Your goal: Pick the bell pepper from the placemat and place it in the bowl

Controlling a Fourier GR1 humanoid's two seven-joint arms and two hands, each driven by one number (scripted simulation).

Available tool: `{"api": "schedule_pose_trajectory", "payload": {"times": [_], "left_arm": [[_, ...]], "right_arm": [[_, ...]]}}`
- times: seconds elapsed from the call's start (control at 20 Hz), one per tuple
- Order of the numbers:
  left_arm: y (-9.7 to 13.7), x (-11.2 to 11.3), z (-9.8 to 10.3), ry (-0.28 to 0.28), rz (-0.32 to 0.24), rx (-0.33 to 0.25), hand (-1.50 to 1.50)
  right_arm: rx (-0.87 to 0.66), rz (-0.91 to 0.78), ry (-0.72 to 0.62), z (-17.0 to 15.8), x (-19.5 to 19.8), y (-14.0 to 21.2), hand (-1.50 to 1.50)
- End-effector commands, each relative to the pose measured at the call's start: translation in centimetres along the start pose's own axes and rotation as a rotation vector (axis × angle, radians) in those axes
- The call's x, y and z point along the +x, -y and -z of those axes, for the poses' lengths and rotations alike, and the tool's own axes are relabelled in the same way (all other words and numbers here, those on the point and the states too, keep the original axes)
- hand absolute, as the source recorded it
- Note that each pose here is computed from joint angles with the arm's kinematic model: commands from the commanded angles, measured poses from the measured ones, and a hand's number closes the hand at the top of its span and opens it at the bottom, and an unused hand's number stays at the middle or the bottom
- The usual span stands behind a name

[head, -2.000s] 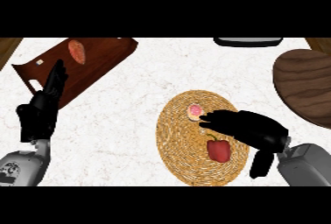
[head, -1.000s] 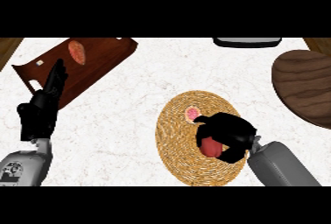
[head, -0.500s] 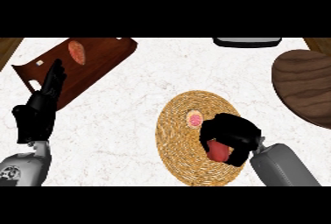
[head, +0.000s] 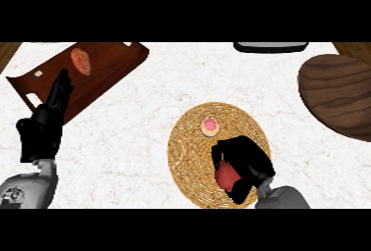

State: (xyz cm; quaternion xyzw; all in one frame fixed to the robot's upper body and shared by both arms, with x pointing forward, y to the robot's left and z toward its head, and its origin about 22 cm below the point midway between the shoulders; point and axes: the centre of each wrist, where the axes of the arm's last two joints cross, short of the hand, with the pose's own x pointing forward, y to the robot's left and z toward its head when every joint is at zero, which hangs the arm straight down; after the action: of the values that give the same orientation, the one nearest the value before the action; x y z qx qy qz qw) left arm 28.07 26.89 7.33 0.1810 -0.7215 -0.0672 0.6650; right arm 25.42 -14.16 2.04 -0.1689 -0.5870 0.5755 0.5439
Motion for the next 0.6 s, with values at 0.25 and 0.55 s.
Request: {"api": "schedule_pose_trajectory", "payload": {"times": [0.25,0.55], "left_arm": [[0.0,-0.2,-0.6,0.005,-0.006,-0.005,0.0],[1.0,-0.2,-0.6,0.009,-0.015,-0.009,0.0]], "right_arm": [[-0.448,0.338,-0.102,-5.0,8.0,3.0,1.5],[-0.685,0.27,-0.3,-7.2,8.8,7.3,1.5]]}}
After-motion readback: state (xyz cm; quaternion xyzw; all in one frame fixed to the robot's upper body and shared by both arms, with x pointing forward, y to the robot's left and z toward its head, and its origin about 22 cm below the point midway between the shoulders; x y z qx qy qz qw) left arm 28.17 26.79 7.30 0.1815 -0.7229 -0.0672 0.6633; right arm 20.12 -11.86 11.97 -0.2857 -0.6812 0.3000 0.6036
